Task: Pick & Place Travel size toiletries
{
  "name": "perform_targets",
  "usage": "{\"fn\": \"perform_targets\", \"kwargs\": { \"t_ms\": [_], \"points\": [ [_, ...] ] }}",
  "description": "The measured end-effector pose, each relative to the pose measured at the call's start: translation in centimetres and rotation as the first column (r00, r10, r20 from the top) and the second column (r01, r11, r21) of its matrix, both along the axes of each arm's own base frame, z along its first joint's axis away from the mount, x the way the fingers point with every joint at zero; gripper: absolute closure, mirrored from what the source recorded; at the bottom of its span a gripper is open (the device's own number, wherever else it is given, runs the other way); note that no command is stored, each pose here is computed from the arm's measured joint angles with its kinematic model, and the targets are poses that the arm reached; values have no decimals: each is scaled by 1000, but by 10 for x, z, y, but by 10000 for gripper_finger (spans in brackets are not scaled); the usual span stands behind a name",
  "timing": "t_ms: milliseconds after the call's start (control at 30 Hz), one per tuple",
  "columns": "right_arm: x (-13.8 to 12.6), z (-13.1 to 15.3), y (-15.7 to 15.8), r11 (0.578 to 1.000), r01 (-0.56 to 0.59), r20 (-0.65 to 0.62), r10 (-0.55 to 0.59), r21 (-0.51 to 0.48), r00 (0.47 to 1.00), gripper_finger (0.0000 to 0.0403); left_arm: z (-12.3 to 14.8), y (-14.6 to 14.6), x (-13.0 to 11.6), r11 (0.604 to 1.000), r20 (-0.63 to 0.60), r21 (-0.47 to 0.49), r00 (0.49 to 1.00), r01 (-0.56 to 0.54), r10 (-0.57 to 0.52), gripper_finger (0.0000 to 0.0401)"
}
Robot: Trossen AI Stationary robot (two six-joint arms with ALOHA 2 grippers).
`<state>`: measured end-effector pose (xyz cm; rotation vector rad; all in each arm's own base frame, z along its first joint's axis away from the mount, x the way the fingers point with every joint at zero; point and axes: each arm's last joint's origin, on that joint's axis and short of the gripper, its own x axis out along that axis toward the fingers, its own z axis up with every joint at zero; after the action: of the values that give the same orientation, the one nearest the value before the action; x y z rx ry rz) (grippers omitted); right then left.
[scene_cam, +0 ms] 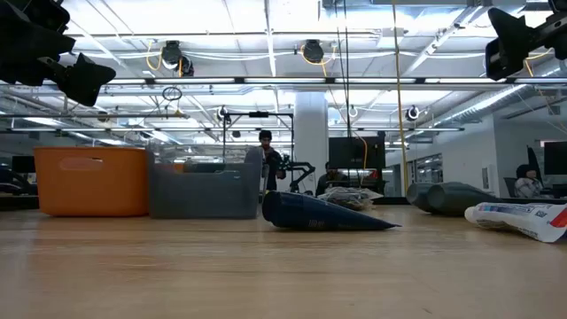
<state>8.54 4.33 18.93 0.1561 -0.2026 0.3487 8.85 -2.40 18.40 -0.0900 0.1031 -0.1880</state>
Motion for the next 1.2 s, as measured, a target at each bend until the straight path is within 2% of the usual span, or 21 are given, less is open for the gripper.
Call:
{"fn": "perform_targets", "kwargs": {
  "t_ms": [133,333,533,767,867,1000,1100,1200],
  "points": [
    [0,1,0,998,19,31,-17,-60,999,133,0,0,0,1000,0,0,1000,0,0,107],
    [0,2,0,1000,10,28,-9,-25,1000,133,0,0,0,1000,0,0,1000,0,0,107],
    [0,3,-1,997,34,55,-31,-69,998,133,0,0,0,1000,0,0,1000,0,0,107],
    [1,3,-5,980,189,43,-186,-62,982,133,0,0,0,1000,0,0,1000,0,0,107],
    [1,3,-7,971,238,25,-237,-29,971,133,0,0,0,1000,0,0,1000,0,0,107],
    [3,1,-9,940,341,-9,-342,-26,940,133,0,0,0,1000,0,0,1000,0,0,107],
    [7,-5,-9,898,427,-61,-434,-102,899,133,0,0,0,1000,0,0,1000,0,0,107],
    [12,-17,-9,851,477,-170,-514,-218,840,133,0,0,0,1000,0,0,1000,0,0,107]
  ]
}}
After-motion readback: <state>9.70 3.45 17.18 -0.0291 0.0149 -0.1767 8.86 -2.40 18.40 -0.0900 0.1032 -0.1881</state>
